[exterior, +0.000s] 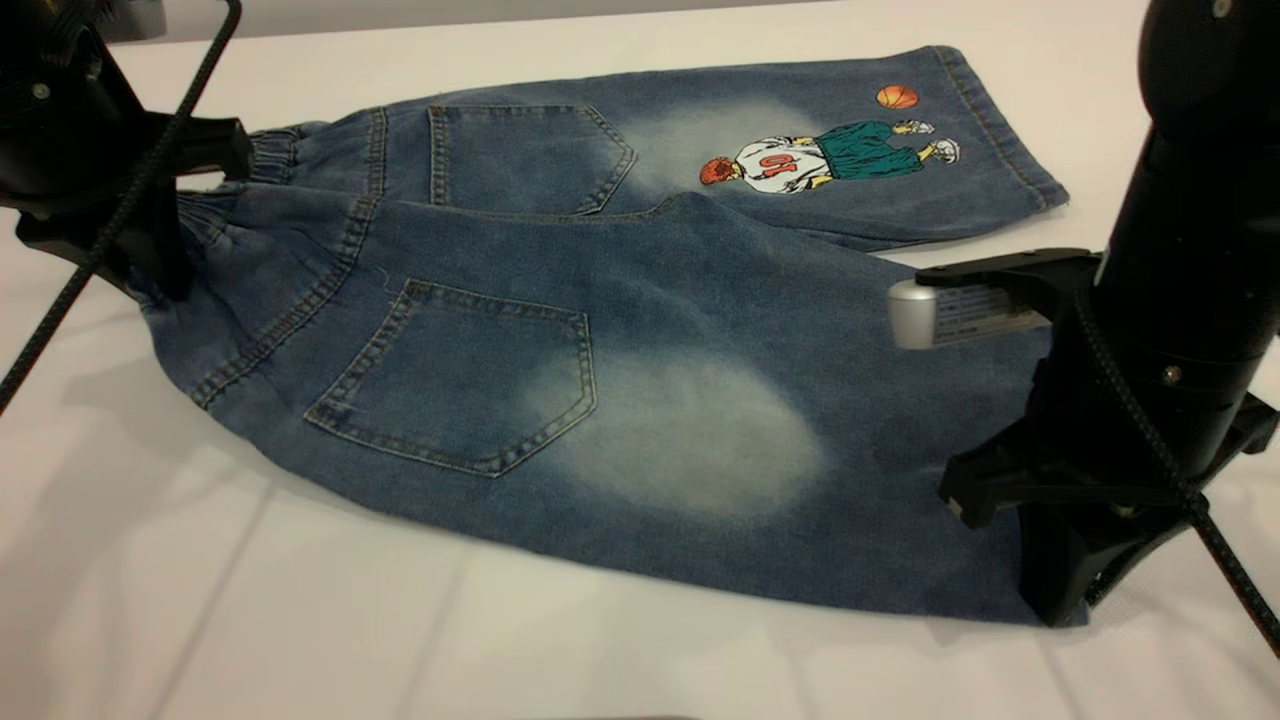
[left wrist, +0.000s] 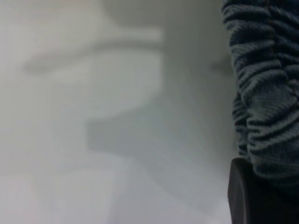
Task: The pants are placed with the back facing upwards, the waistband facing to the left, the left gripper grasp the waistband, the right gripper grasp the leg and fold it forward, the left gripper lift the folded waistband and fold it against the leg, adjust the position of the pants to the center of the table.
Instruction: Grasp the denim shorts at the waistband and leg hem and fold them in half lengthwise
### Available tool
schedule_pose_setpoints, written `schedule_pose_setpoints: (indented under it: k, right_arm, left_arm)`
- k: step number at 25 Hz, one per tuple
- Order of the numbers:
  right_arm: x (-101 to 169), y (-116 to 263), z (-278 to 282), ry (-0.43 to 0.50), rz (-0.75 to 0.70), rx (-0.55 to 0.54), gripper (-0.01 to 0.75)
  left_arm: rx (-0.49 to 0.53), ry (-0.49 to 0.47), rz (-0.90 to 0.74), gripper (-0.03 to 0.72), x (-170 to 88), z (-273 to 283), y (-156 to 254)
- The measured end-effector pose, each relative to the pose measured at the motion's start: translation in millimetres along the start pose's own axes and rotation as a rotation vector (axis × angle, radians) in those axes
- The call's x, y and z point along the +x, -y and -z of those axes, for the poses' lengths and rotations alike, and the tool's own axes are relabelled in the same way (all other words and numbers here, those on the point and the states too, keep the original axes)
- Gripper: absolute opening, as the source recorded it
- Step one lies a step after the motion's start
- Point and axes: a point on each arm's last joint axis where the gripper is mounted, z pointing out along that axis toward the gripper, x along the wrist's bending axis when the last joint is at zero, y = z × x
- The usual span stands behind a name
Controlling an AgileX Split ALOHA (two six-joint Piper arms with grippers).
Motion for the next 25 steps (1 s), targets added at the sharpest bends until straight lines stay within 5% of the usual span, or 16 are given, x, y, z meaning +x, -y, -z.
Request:
schedule_pose_setpoints:
  k: [14, 25]
  right_arm:
    - [32, -43, 111, -0.066, 0.108, -0.359, 0.023]
    - [0, -72, 154, -0.065, 0.021, -0.514, 0.025]
  left_arm:
    - [-0.082, 0.078, 0.093, 0.086, -11, 23, -24]
    - [-0.218, 0.183, 0.213, 0.087, -20, 33, -43]
